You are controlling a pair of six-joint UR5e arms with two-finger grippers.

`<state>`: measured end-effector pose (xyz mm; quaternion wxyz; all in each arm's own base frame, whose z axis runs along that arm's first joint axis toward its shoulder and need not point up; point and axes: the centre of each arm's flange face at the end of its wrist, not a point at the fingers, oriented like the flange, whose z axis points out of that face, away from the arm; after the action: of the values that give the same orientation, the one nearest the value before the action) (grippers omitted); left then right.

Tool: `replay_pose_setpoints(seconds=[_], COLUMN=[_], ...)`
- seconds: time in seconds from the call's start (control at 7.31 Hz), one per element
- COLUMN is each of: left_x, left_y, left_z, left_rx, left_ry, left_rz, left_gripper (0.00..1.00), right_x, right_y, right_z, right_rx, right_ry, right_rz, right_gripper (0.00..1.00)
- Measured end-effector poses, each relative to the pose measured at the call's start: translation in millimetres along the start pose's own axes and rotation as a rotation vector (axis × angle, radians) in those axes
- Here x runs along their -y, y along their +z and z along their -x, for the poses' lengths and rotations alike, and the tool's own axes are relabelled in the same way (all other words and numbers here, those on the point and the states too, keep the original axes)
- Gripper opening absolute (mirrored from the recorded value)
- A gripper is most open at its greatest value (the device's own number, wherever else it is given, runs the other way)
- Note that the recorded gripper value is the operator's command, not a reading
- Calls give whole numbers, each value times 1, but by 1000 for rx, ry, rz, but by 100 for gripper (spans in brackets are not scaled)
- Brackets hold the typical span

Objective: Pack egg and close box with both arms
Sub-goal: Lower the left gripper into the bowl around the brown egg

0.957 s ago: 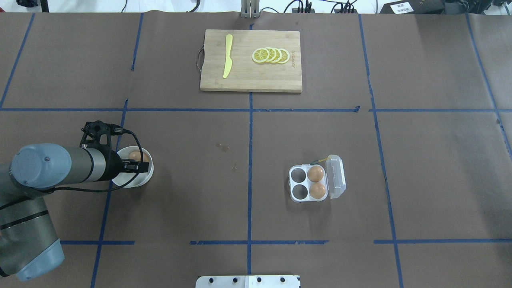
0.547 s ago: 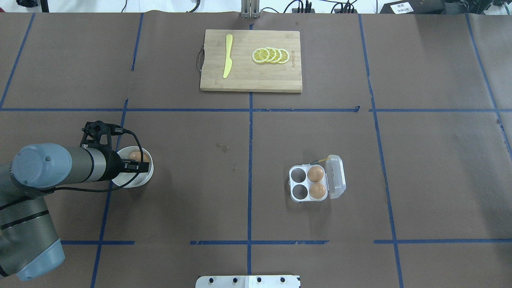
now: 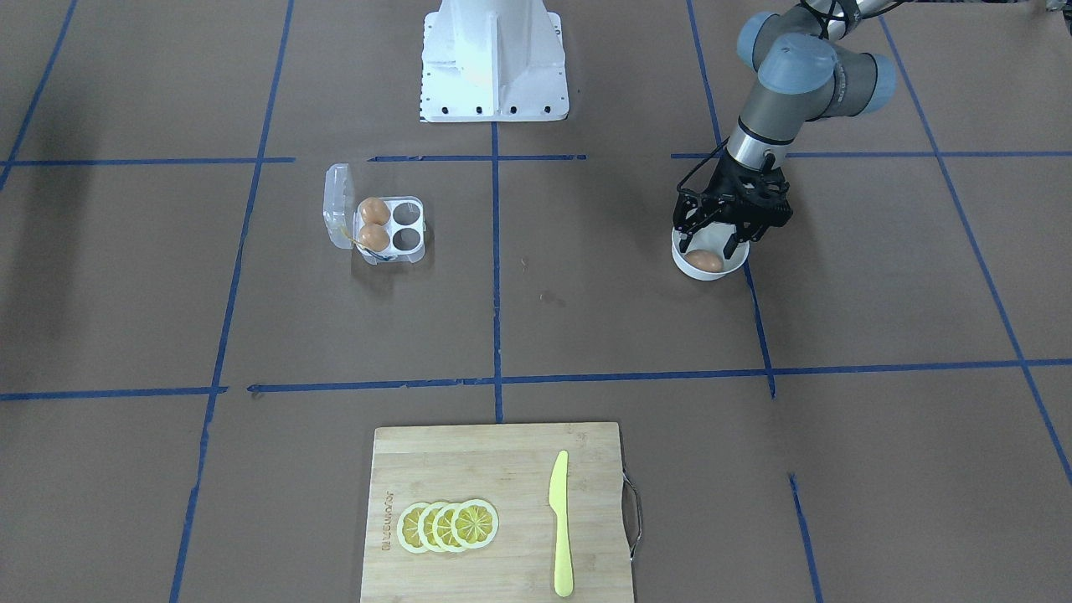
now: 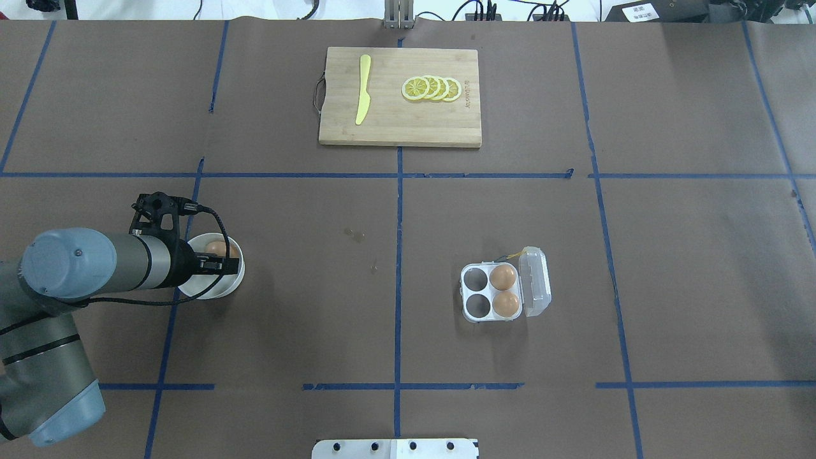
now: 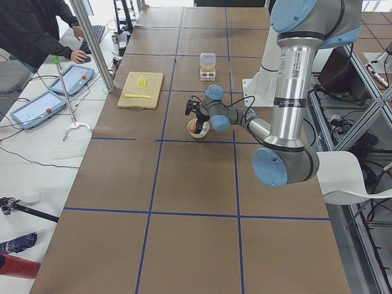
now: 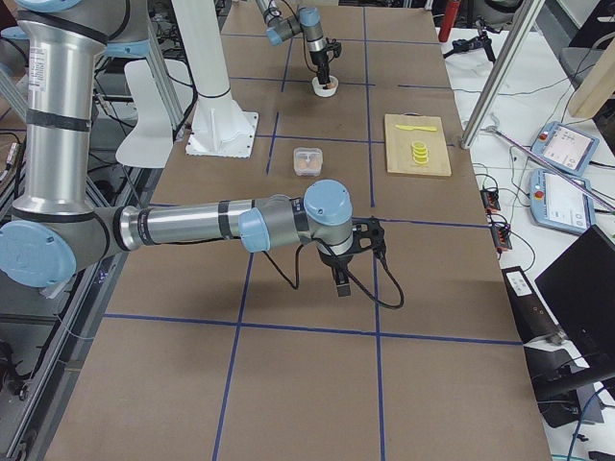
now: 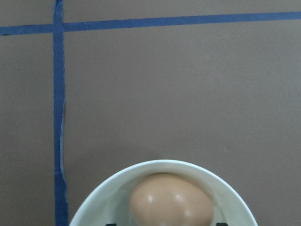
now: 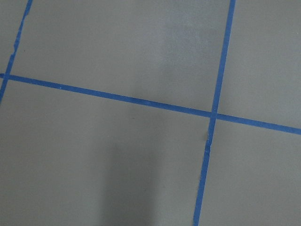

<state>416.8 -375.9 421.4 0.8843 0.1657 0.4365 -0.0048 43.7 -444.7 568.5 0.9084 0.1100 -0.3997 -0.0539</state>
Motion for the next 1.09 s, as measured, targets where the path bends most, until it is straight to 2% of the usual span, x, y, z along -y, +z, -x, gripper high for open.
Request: replay_pose_setpoints(seconds=[0.55, 0.82, 1.09], left_x=[2, 4, 5], left_y=[3, 2, 1], left_z=[2, 2, 1], left_rx=[15, 19, 21], left_ry=[-2, -1, -2], left_rz=[-20, -33, -47], left_gripper=[80, 76, 76], right_x=[0, 1, 1], right_y=[0, -1, -1], right_z=[0, 1, 1], right_rx=[0, 0, 0], right_ry=[-1, -2, -2], right_rz=[-1, -2, -2], right_gripper=[100, 100, 100])
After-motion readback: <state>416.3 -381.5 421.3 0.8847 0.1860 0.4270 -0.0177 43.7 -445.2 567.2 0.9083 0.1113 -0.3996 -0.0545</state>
